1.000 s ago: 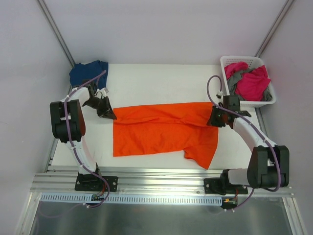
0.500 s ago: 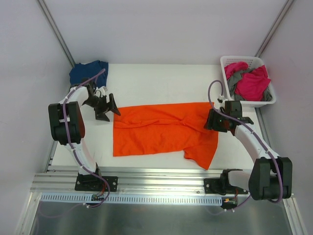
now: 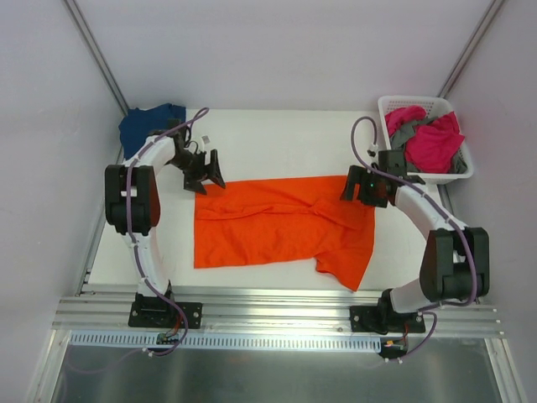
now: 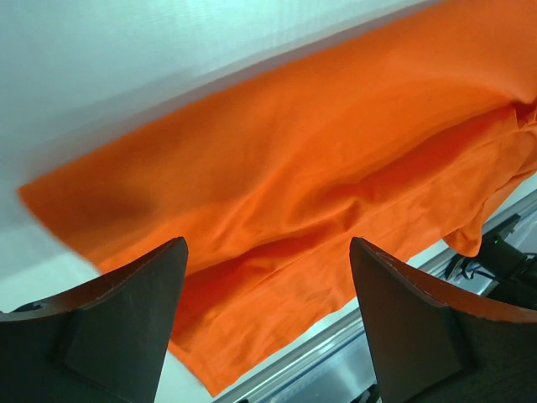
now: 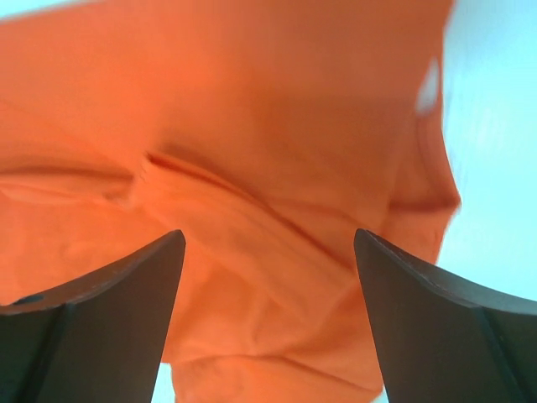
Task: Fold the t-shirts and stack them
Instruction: Fold the tshirt
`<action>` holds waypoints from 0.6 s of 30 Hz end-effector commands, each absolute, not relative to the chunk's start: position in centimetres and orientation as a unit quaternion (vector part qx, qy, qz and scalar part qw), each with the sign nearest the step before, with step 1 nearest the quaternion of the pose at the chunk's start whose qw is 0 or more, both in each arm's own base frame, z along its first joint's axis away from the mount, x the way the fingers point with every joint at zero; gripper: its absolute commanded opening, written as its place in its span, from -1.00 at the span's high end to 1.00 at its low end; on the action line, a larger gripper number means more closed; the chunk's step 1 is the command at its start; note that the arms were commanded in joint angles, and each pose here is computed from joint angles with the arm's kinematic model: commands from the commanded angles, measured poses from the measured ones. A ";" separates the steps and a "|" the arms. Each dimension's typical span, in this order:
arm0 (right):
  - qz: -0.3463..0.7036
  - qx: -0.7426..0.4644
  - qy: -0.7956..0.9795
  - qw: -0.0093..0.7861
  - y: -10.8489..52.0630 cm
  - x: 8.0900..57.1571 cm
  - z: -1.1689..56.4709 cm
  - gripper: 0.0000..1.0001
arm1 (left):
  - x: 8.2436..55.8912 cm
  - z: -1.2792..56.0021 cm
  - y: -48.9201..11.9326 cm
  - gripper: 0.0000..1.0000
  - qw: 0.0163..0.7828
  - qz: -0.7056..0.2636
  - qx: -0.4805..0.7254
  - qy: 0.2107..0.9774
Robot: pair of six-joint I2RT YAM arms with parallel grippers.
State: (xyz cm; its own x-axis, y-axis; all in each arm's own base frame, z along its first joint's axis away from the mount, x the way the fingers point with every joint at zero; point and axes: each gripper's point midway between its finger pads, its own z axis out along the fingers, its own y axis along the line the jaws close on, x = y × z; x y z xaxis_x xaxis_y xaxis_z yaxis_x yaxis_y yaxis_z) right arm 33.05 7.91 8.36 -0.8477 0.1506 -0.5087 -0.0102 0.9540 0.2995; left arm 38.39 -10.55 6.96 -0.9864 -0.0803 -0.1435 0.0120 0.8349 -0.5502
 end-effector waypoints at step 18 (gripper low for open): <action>0.199 -0.036 0.942 0.269 17.5 43.0 8.4 -0.69 | 38.8 6.5 -14.2 -0.58 0.054 -0.313 0.001 0.948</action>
State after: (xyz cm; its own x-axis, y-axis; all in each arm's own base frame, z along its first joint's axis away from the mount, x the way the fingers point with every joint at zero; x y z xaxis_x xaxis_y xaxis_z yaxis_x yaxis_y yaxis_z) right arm 42.72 15.96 7.08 -0.8579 0.0425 -0.5121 -0.1488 0.9334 0.3266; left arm 38.50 -13.84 5.95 -0.9933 -0.0221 -0.1133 0.0468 0.8199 -0.5705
